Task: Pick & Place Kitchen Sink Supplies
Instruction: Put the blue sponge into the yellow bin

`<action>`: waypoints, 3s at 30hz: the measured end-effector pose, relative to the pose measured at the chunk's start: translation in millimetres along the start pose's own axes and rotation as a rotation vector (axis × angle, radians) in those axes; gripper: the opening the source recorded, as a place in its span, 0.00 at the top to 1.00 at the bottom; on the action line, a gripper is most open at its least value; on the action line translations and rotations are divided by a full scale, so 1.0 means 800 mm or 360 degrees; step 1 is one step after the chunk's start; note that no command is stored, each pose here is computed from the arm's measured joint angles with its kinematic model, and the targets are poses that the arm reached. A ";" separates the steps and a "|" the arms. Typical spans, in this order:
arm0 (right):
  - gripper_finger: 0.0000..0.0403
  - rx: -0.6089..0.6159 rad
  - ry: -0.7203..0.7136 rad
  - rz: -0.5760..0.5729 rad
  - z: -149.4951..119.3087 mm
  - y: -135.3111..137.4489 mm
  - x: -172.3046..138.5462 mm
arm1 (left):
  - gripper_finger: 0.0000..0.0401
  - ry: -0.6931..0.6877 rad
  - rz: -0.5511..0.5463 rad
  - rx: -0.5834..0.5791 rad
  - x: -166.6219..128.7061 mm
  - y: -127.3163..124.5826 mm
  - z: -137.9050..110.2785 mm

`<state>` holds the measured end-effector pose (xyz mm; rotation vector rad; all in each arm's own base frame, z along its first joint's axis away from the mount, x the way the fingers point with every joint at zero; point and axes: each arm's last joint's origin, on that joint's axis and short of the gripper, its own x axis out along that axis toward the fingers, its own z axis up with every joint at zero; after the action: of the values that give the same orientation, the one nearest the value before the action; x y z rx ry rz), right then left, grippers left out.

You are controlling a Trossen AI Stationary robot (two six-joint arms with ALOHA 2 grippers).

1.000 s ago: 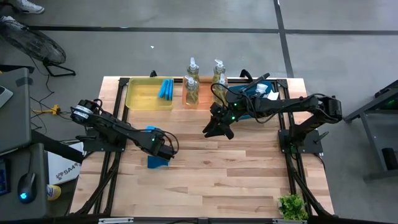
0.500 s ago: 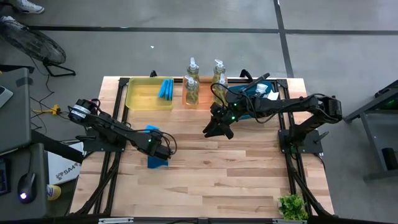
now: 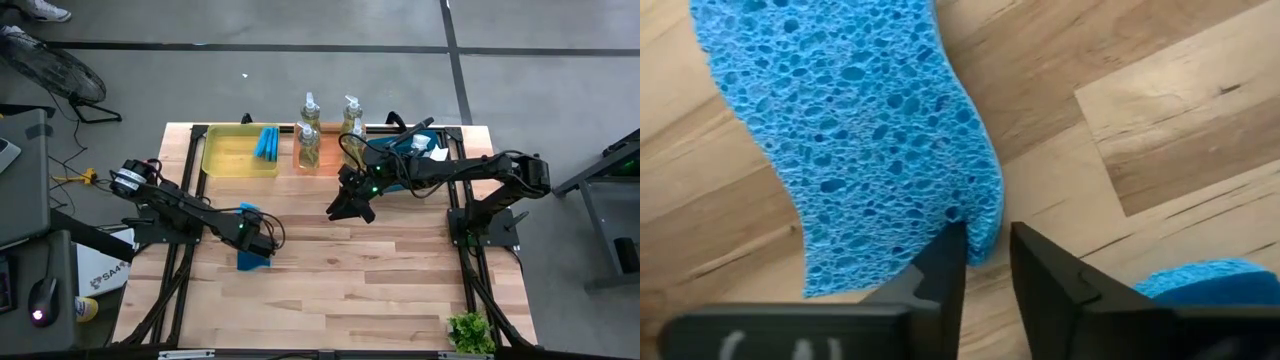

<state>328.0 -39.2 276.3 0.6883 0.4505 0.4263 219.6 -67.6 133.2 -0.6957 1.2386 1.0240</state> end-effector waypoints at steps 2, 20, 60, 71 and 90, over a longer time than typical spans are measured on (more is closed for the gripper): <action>0.60 0.0000 -0.0001 -0.0002 0.000 0.000 0.000 | 0.85 -0.0001 0.0007 0.0002 0.000 0.001 0.000; 0.60 -0.0017 -0.0001 -0.0002 0.000 0.000 0.000 | 0.99 0.0016 0.0017 0.0004 0.000 0.001 0.000; 0.60 -0.0041 0.0027 -0.0015 -0.002 -0.002 0.000 | 1.00 -0.0240 -0.0283 -0.0108 -0.093 0.033 0.024; 0.60 -0.0053 0.0030 -0.0019 -0.003 -0.002 0.000 | 1.00 -0.0578 -0.0593 -0.0307 -0.142 0.077 0.038; 0.60 -0.0108 -0.0038 -0.0115 0.000 -0.004 0.000 | 1.00 -0.0907 -0.0789 -0.0410 -0.149 0.156 0.074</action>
<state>328.4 -41.1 274.1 0.6092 0.4351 0.3636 130.5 6.6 274.5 -0.7863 0.4118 0.8801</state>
